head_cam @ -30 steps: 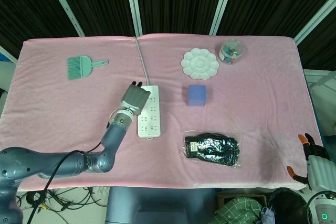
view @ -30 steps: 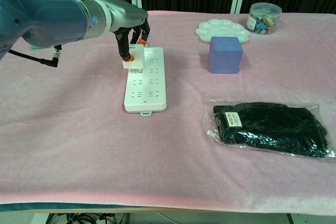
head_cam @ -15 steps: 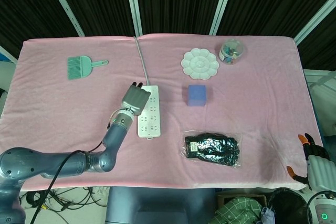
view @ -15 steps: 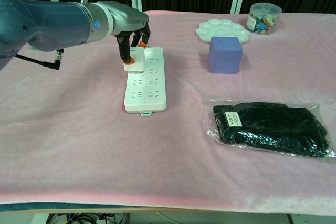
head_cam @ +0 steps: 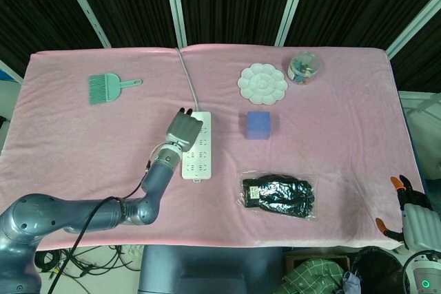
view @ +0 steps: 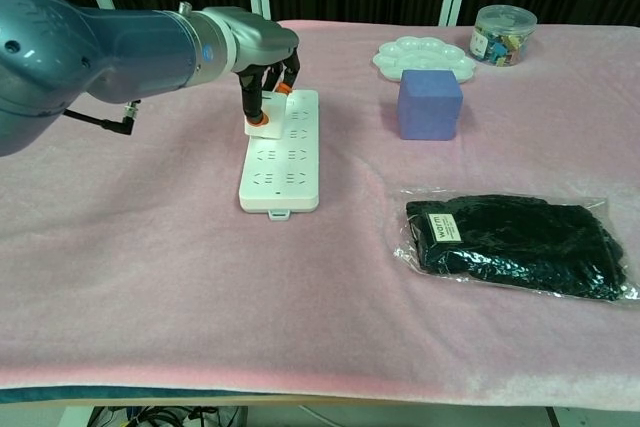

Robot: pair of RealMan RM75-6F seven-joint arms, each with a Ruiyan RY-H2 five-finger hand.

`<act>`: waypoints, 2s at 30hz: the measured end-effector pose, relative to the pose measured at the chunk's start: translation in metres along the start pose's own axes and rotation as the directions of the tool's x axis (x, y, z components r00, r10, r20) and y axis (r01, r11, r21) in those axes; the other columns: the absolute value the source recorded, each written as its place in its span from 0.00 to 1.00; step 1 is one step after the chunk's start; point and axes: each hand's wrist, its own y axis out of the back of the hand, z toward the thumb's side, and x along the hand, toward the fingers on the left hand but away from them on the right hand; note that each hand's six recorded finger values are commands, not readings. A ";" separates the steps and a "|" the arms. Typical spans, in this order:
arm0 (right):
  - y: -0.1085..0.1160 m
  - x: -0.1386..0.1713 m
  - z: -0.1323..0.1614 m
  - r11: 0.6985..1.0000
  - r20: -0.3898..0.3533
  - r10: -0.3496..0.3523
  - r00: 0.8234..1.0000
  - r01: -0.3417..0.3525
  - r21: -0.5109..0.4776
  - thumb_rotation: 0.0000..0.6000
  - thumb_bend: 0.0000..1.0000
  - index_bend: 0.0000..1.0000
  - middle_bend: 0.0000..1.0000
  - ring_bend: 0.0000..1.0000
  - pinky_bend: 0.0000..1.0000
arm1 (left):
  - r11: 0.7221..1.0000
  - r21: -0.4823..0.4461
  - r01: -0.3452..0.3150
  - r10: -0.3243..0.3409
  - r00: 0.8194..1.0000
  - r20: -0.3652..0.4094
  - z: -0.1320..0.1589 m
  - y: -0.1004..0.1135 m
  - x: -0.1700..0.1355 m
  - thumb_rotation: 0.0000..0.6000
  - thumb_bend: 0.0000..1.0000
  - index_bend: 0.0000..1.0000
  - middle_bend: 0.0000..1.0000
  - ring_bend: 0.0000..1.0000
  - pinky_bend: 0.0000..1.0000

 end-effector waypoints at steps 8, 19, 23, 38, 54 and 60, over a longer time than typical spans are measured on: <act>-0.001 0.000 0.001 1.000 -0.004 0.003 1.000 -0.003 0.001 1.00 0.20 0.00 0.02 0.15 0.11 | 0.999 0.036 0.005 -0.005 1.000 0.009 0.012 0.001 0.002 1.00 0.40 0.58 0.57 0.15 0.21; 0.000 0.001 0.001 1.000 -0.006 0.004 1.000 -0.004 -0.002 1.00 0.20 0.00 0.02 0.15 0.11 | 0.996 0.083 0.022 -0.023 1.000 0.005 0.022 -0.009 0.006 1.00 0.41 0.58 0.57 0.15 0.21; 0.000 0.001 0.001 1.000 -0.006 0.004 1.000 -0.004 -0.002 1.00 0.20 0.00 0.02 0.15 0.11 | 0.996 0.087 0.023 -0.024 1.000 0.005 0.022 -0.011 0.008 1.00 0.41 0.58 0.57 0.15 0.21; -0.001 0.001 0.001 1.000 -0.005 0.004 1.000 -0.004 -0.001 1.00 0.20 0.00 0.02 0.15 0.11 | 0.997 0.078 0.022 -0.022 1.000 0.001 0.013 -0.018 0.011 1.00 0.41 0.58 0.58 0.17 0.22; 0.000 0.001 0.001 1.000 -0.006 0.001 1.000 -0.001 -0.001 1.00 0.20 0.00 0.02 0.15 0.11 | 0.995 0.094 0.012 -0.012 1.000 0.005 0.014 -0.024 0.013 1.00 0.20 0.28 0.25 0.03 0.05; 0.000 0.001 0.001 1.000 -0.005 0.001 1.000 -0.001 0.003 1.00 0.20 0.00 0.02 0.15 0.11 | 0.997 0.078 -0.005 0.006 1.000 -0.006 0.009 -0.015 0.008 1.00 0.07 0.10 0.00 0.00 0.00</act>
